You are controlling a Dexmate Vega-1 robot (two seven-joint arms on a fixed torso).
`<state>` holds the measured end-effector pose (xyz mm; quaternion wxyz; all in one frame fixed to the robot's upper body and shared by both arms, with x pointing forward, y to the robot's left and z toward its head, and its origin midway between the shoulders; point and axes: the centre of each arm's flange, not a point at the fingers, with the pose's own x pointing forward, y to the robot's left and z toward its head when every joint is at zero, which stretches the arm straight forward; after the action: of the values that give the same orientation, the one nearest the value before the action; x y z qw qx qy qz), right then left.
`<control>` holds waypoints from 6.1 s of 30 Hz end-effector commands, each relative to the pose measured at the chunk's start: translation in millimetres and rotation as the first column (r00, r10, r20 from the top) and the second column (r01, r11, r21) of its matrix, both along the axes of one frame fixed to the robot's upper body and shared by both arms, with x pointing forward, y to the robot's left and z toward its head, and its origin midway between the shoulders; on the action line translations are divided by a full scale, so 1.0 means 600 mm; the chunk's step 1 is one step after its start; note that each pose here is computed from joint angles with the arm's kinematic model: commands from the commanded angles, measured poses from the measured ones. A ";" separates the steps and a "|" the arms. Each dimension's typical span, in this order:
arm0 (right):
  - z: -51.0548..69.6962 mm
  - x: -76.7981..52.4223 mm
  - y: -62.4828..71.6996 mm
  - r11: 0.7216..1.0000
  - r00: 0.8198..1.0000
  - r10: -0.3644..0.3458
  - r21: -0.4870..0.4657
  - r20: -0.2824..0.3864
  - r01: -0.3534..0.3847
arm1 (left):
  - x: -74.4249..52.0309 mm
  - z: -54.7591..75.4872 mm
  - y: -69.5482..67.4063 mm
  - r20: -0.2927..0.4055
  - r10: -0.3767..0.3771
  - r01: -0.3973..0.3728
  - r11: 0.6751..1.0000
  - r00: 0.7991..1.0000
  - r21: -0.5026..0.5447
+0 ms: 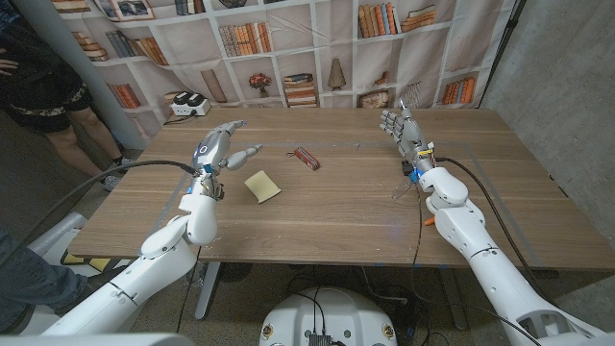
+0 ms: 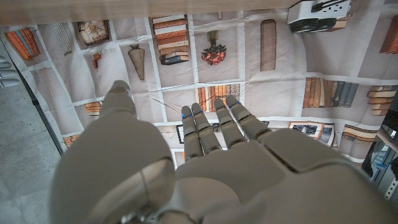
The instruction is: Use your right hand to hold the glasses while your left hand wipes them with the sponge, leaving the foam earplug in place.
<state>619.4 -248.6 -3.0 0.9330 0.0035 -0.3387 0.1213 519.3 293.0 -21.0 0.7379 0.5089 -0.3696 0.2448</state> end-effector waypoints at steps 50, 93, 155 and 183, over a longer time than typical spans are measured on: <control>-0.002 0.017 0.012 0.999 1.000 0.015 0.031 -0.008 -0.015 | -0.040 0.008 -0.024 -0.238 0.305 -0.205 0.908 0.922 0.365; -0.015 0.011 0.008 1.000 0.999 0.017 0.011 -0.047 -0.016 | -0.004 0.025 -0.056 -0.415 0.421 -0.149 0.824 0.807 0.547; -0.020 0.010 0.009 1.000 0.998 0.006 0.018 -0.055 -0.005 | 0.064 -0.033 -0.089 -0.531 0.363 -0.027 0.843 0.766 0.537; -0.024 0.006 -0.001 1.000 0.999 0.004 0.026 -0.054 -0.002 | 0.072 -0.034 -0.114 -0.562 0.351 -0.006 0.852 0.749 0.524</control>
<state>622.9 -248.9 -17.8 0.9421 0.0196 -0.3136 0.1169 561.5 225.9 -41.5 0.6304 0.7691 -0.1013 0.0282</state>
